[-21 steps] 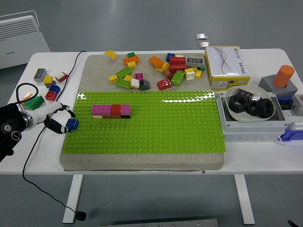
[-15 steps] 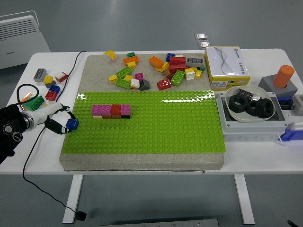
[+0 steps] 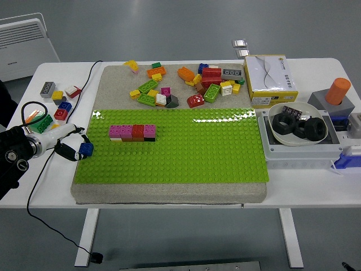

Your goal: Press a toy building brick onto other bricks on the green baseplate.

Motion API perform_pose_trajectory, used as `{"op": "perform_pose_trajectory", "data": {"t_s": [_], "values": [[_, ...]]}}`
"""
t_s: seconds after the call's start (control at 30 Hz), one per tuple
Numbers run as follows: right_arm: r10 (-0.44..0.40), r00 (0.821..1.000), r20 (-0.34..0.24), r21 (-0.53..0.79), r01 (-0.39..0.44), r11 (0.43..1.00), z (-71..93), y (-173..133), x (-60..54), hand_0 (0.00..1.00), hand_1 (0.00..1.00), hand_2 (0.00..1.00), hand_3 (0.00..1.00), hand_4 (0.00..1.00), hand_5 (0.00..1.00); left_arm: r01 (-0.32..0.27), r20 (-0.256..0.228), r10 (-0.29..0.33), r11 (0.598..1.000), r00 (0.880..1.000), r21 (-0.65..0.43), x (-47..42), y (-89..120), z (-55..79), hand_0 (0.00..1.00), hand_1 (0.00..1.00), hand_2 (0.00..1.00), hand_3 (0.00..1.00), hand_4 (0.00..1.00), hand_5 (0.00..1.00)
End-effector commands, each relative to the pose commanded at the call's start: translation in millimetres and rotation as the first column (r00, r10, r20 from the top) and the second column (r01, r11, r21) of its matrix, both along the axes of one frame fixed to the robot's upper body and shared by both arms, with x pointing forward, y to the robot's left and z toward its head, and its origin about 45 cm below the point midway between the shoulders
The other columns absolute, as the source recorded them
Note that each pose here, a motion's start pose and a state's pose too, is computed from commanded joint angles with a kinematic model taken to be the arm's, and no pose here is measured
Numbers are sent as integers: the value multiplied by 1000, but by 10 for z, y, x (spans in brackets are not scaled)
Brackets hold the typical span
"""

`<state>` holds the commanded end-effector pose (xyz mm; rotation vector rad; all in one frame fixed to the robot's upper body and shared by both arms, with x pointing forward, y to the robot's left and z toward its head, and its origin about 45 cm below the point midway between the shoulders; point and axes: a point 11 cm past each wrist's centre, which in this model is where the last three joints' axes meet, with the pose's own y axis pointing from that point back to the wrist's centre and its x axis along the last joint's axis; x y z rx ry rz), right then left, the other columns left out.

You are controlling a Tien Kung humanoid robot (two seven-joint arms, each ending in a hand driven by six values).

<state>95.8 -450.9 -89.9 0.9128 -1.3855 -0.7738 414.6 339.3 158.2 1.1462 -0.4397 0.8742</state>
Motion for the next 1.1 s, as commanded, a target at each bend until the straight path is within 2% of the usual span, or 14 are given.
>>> {"op": "perform_pose_trajectory", "data": {"t_s": [0.13,0.17,0.43,0.67,0.93,0.97,1.1], "values": [[0,1000,0,-1,0,1000,2,-7,-3,521,628,747,814,885,998,-1,13,1,999,1000,-36,10,-22,29,998,998,987,512,780,2],[0,1000,0,-2,0,1000,3,-9,-4,521,627,746,814,886,998,-1,17,1,999,1000,-47,12,-30,37,986,984,961,496,922,2],[-1,1000,-1,-3,1,1000,6,-18,-7,521,628,745,812,886,998,2,45,2,996,999,-91,10,-78,84,978,976,947,494,924,2],[-2,1000,-1,-7,2,1000,12,-35,-9,521,628,742,813,886,998,41,89,-29,991,996,-130,66,-235,253,969,974,939,494,939,2],[0,1000,-3,-7,0,1000,9,-31,-15,521,626,743,812,886,998,56,96,-43,988,994,-144,81,-341,272,971,974,944,493,941,2],[0,1000,-3,-7,0,1000,9,-31,-16,521,626,744,812,886,998,58,97,-44,988,994,-142,81,-343,278,974,981,959,510,741,2],[0,1000,-3,-8,0,1000,11,-34,-15,521,626,744,812,886,998,66,86,-55,990,995,-123,73,-342,289,974,981,959,510,741,2]]}}
